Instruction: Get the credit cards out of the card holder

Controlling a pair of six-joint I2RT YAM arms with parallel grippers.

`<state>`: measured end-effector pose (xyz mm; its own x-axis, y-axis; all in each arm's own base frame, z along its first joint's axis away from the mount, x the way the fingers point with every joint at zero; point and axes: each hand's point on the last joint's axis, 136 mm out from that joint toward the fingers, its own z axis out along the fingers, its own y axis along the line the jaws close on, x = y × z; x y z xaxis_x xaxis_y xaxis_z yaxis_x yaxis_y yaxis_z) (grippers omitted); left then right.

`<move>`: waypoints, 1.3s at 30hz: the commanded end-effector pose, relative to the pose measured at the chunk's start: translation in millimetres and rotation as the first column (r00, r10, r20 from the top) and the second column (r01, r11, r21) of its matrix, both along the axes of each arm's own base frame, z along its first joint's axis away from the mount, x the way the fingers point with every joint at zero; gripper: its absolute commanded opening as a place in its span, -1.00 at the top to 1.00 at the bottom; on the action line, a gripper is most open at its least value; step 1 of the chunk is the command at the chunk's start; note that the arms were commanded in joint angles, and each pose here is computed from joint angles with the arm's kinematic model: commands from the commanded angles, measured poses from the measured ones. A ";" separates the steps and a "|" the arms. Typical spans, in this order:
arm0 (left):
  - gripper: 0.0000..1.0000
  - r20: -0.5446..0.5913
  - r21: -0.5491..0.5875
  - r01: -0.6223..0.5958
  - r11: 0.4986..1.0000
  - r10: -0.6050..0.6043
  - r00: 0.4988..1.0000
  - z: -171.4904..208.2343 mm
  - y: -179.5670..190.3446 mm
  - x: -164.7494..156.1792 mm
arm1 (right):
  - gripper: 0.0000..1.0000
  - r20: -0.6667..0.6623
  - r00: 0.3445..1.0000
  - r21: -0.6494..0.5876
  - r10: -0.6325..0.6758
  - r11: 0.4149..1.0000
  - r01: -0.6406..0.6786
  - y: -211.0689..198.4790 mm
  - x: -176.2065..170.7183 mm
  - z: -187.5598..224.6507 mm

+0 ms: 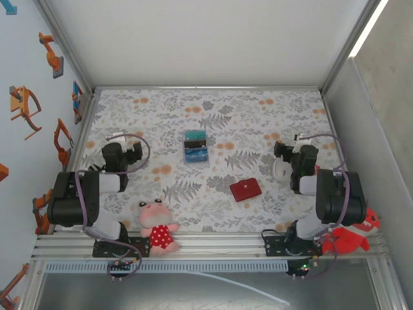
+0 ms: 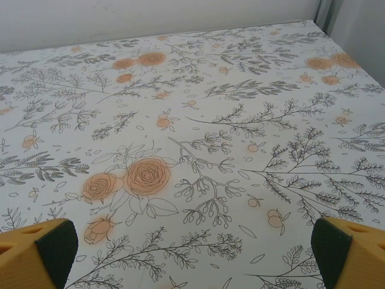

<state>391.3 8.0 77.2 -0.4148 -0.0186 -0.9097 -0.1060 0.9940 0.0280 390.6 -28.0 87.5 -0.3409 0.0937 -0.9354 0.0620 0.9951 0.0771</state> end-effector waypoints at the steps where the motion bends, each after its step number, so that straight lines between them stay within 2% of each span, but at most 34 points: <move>1: -0.94 0.027 -0.009 -0.011 1.000 0.011 1.000 6.5 2.2 3.4 | -0.99 0.009 1.000 0.003 0.001 1.000 -0.001 0.6 1.8 2.3; 39: -0.94 0.019 -0.012 0.012 1.000 -0.012 1.000 11.7 -1.3 4.8 | -0.99 0.009 1.000 0.003 0.000 1.000 0.000 0.1 1.8 2.4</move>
